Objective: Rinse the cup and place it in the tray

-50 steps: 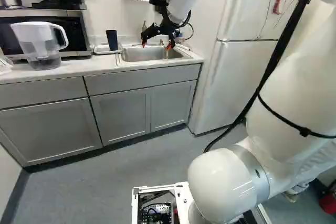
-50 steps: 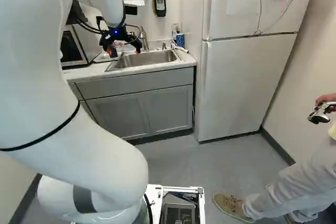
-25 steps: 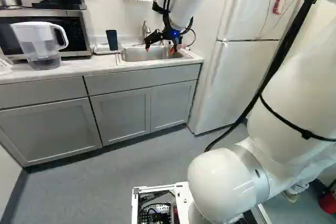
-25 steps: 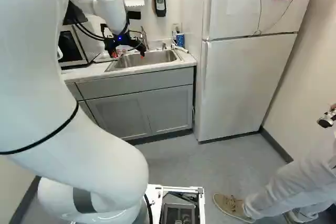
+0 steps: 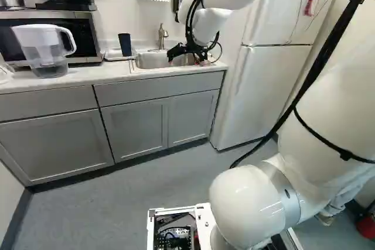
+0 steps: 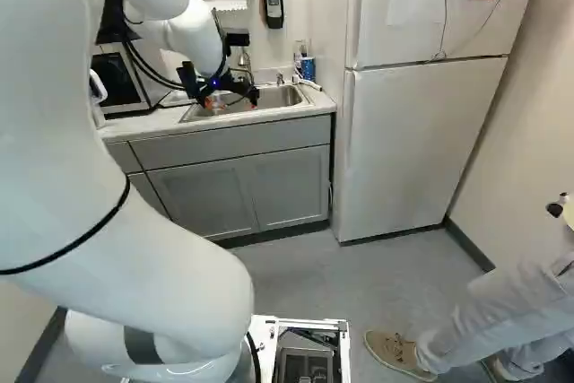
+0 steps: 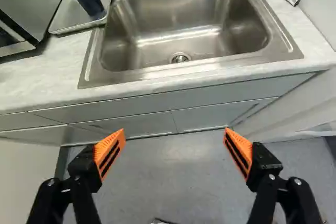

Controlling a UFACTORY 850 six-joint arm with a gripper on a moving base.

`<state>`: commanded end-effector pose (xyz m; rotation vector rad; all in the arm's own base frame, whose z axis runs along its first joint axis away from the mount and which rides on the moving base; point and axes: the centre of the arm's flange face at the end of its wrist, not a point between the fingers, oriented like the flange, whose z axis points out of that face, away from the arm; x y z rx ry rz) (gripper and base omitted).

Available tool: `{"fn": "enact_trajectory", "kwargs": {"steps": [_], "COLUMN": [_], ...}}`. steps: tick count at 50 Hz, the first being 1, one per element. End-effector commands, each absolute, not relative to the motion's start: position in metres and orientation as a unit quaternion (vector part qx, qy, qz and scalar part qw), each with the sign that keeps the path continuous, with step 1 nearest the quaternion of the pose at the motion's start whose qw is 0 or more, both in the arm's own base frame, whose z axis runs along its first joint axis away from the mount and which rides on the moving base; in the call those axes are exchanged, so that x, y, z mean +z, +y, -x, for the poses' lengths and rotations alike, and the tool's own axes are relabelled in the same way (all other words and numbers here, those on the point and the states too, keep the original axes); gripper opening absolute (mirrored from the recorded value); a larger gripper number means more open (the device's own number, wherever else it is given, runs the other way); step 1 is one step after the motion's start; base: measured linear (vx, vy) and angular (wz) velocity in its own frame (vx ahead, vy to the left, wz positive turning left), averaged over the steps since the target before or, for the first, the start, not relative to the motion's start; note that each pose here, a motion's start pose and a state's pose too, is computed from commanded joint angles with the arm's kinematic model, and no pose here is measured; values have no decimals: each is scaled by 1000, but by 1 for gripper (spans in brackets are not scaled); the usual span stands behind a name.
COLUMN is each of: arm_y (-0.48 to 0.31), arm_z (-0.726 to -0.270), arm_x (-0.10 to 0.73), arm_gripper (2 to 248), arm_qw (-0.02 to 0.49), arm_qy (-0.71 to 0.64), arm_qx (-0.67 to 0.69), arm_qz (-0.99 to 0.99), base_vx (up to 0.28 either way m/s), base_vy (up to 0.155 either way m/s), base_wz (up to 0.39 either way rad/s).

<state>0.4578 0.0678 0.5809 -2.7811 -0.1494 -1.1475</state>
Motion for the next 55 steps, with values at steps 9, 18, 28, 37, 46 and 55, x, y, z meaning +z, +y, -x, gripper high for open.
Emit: {"fn": "enact_trajectory", "kwargs": {"steps": [9,18,28,37,46,55], "arm_y": [59,51,40,32,24,18], "arm_z": [-450,-440,-425,-409,-391,-374], "arm_x": [561,540,514,490,468,448], "arm_gripper": [247,247,247,247,247,247], "arm_qw": [51,38,23,11,2,-4], "arm_qy": [-40,-30,-21,-14,-9,-6], "arm_qx": [-396,-414,-435,-456,-477,-495], "arm_qz": [916,909,900,890,879,869], "base_vx": [0,0,0,0,0,0], "base_vy": [0,0,0,0,0,0], "base_wz": [0,0,0,0,0,0]}}
